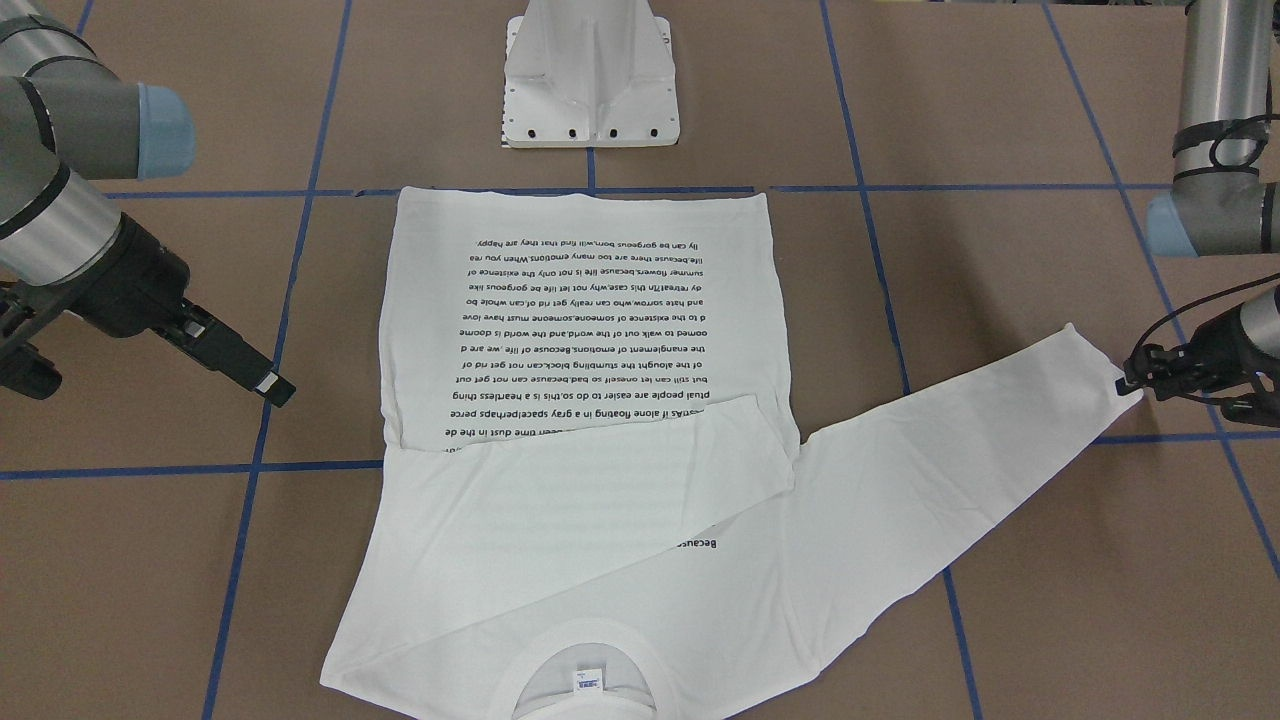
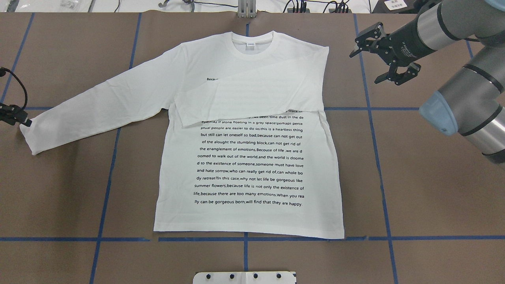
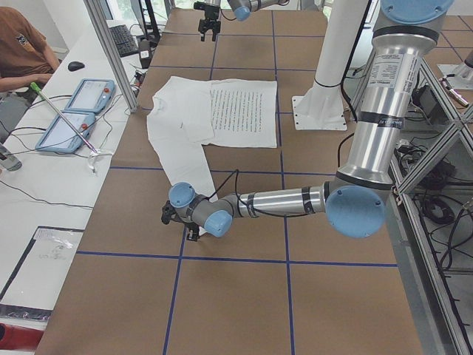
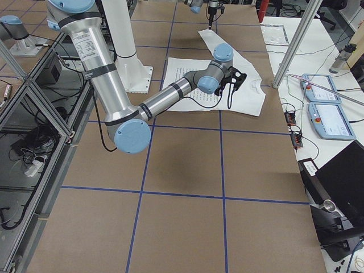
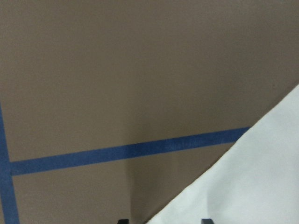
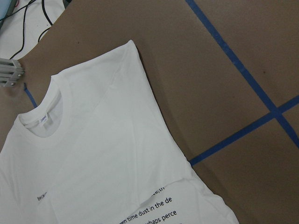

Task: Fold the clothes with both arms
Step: 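Release the sleeve and withdraw the right gripper while the left gripper grasps the other cuff, then carry the sleeve across the shirt toward the collar with the left gripper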

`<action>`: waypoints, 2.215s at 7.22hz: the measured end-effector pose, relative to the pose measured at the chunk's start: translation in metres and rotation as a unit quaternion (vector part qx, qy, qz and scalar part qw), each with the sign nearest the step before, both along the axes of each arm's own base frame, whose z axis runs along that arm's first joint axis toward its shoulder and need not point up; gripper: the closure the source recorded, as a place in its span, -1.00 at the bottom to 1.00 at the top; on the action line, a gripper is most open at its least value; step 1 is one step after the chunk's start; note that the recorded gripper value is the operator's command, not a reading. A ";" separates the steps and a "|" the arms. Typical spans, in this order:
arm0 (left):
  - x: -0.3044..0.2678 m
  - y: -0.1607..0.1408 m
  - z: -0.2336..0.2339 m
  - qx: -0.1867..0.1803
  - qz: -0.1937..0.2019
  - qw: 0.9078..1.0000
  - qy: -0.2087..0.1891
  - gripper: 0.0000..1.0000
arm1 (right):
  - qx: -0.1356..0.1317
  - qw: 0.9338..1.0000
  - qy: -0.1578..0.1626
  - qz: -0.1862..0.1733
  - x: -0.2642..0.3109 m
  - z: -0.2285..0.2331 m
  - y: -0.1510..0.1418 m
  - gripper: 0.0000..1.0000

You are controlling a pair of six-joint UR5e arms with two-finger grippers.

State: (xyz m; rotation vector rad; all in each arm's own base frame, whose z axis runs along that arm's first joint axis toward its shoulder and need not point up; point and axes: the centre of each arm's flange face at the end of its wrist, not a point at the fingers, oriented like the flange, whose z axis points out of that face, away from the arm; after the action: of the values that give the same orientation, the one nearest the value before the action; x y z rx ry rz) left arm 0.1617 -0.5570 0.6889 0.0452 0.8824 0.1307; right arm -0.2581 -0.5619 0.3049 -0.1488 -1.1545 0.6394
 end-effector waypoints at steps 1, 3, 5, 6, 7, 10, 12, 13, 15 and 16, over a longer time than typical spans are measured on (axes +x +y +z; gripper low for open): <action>0.002 0.001 0.001 -0.001 0.002 1.000 -0.001 -0.01 | 0.000 1.000 -0.001 0.000 0.000 -0.001 0.000 -0.98; 0.006 0.003 0.002 -0.003 0.005 1.000 -0.001 0.59 | 0.002 1.000 -0.002 0.000 0.002 -0.002 0.002 -0.98; 0.007 0.002 -0.002 -0.002 0.004 1.000 0.001 1.00 | 0.002 1.000 -0.002 0.000 0.003 -0.002 0.003 -0.98; 0.008 0.000 -0.010 0.005 0.005 1.000 0.004 1.00 | 0.002 1.000 -0.001 0.000 0.003 -0.002 0.003 -0.98; 0.008 -0.001 -0.021 0.014 0.006 1.000 0.009 1.00 | 0.001 1.000 -0.001 0.000 0.003 -0.001 0.003 -0.98; 0.016 -0.007 -0.089 0.029 -0.003 0.998 0.056 1.00 | -0.003 1.000 0.003 -0.003 0.003 0.009 0.003 -0.98; 0.045 -0.023 -0.193 0.023 -0.031 0.993 0.110 1.00 | 0.012 1.000 0.021 -0.010 0.018 0.035 0.003 -0.99; 0.081 -0.028 -0.254 0.012 -0.037 0.990 0.137 1.00 | 0.023 0.999 0.034 -0.013 0.031 0.054 0.004 -0.99; 0.179 -0.023 -0.379 -0.029 -0.051 0.982 0.180 1.00 | 0.052 0.996 0.066 -0.026 0.066 0.101 0.010 -0.99; 0.223 -0.015 -0.435 -0.040 -0.067 0.977 0.197 1.00 | 0.063 0.994 0.081 -0.033 0.082 0.123 0.016 -0.99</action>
State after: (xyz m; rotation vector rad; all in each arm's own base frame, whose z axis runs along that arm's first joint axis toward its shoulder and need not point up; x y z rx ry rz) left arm 0.3847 -0.5722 0.2535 0.0557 1.2765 -0.0428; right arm -0.1760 -0.5460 0.4278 -0.0268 -1.0255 0.5101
